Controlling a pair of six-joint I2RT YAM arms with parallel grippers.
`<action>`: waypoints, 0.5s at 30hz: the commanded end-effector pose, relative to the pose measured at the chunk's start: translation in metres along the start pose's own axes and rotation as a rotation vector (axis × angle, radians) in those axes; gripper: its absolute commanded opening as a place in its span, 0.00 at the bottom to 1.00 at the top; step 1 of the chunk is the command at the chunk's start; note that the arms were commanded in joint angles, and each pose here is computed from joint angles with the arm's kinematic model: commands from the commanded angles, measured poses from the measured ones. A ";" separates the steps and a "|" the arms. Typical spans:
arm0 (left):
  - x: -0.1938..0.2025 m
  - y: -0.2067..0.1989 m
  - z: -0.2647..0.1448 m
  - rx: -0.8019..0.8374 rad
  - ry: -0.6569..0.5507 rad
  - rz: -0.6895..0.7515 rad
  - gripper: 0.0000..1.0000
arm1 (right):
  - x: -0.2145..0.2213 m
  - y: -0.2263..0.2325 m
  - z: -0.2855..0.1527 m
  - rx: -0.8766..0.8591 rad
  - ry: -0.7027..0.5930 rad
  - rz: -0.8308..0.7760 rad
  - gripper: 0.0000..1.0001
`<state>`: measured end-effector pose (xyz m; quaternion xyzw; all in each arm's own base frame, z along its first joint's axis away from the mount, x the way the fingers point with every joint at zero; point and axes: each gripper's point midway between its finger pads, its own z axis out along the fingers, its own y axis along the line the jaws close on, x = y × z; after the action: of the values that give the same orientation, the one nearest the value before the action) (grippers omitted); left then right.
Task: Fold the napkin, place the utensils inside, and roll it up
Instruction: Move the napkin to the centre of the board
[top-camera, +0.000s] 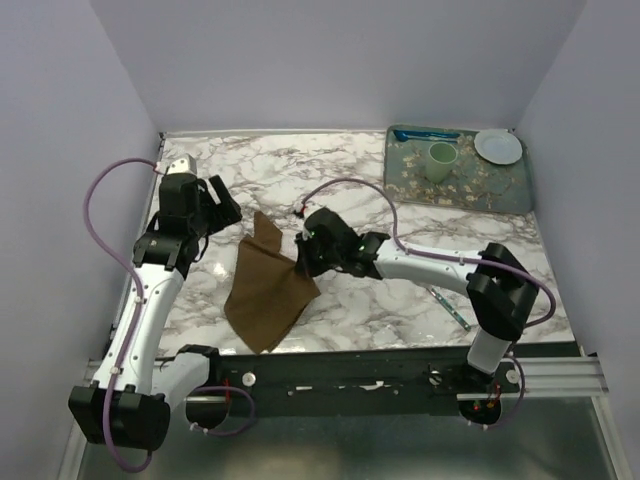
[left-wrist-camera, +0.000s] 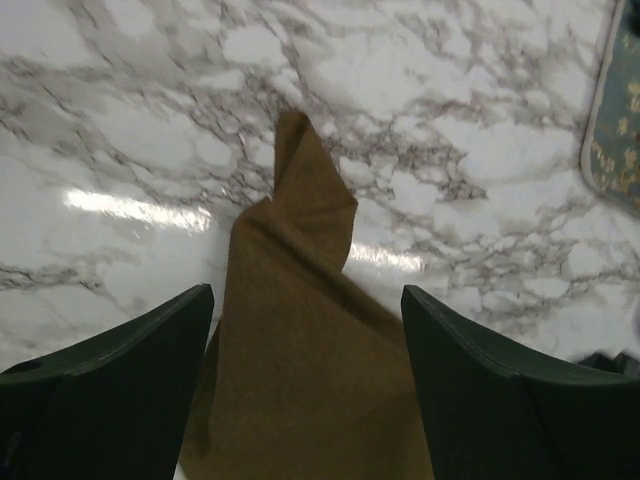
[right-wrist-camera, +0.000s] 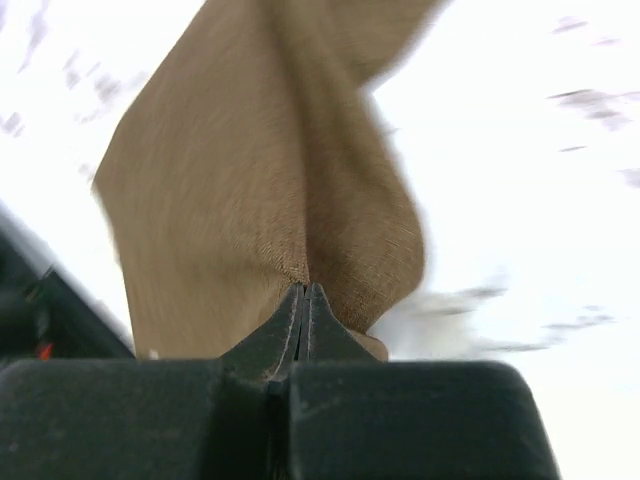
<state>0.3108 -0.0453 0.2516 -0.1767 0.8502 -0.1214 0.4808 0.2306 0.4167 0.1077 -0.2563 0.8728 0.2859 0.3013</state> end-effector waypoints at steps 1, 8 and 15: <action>0.063 -0.019 0.012 0.132 0.187 0.014 0.83 | -0.038 -0.078 -0.006 0.074 -0.079 0.021 0.01; 0.146 -0.038 -0.004 0.188 0.265 0.146 0.68 | -0.070 -0.143 -0.028 0.147 -0.024 0.145 0.75; 0.227 -0.096 -0.022 0.326 0.333 0.524 0.66 | -0.014 -0.161 -0.074 0.302 0.080 0.251 0.95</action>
<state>0.2052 -0.1919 0.1367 0.0723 0.9120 -0.1955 0.3533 0.3607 0.2979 0.1293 -0.1395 0.9091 0.2206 0.3245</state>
